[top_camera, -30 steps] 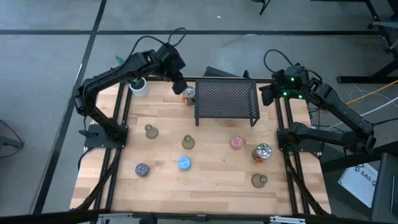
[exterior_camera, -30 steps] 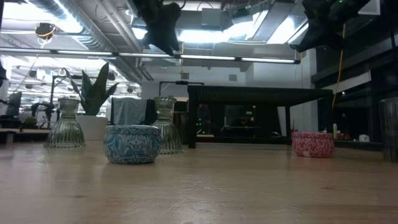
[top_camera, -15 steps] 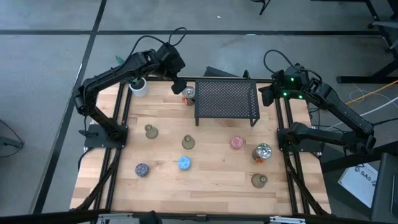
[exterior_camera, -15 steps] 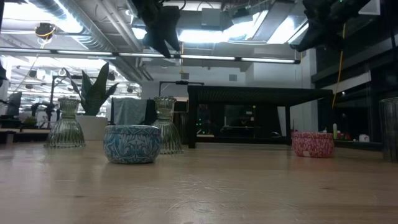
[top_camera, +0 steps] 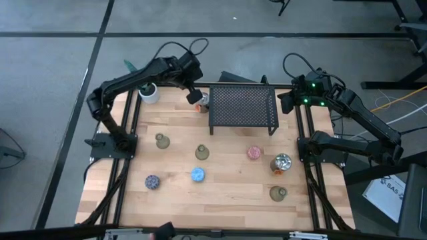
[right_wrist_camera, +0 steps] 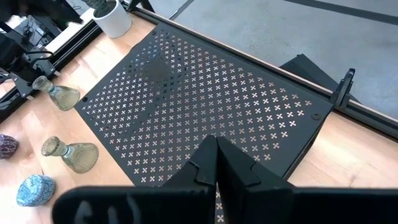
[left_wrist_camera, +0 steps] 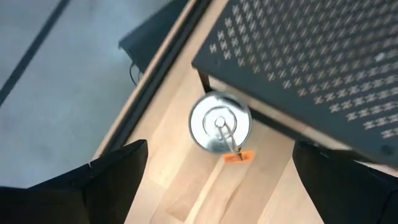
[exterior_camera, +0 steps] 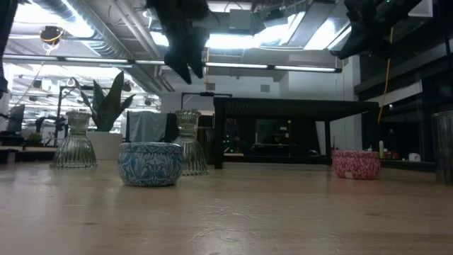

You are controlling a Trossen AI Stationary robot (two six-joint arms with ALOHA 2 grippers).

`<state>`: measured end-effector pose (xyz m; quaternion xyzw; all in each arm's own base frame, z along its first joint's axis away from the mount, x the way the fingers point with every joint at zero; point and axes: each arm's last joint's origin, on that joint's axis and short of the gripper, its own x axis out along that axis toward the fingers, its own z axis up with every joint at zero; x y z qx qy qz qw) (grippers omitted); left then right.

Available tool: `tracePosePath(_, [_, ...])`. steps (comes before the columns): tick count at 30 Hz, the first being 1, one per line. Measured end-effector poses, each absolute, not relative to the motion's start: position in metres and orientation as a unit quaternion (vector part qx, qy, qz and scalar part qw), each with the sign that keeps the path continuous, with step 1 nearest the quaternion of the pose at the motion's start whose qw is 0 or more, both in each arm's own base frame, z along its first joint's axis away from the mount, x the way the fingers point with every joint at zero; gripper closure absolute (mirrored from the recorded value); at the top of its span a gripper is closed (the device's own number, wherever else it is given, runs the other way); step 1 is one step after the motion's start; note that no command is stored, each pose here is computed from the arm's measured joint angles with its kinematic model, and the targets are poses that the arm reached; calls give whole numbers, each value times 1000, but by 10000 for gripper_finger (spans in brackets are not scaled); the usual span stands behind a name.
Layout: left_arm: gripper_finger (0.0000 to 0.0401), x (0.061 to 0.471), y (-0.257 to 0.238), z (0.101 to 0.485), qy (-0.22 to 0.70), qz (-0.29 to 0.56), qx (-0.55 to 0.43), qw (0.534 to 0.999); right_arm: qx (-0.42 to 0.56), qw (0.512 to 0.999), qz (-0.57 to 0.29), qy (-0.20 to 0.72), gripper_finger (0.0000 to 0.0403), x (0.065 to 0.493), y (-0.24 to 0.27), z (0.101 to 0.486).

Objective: Pick & Place candle stick holders
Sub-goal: Put the top silver scented candle on the shelf

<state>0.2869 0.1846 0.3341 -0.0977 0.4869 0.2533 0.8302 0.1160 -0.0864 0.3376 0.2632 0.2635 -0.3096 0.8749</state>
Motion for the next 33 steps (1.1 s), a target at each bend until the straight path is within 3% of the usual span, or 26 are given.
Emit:
tracePosePath(12, [1,301,216,279,565,179,-111,797,267,874,-311,262,395,116,-86,338])
tracePosePath(19, [1,305,221,266,582,134,-78,798,267,874,-310,263,395,116,-86,338])
tracePosePath(33, [1,314,228,249,574,163,-139,790,272,867,-312,278,395,114,-85,335])
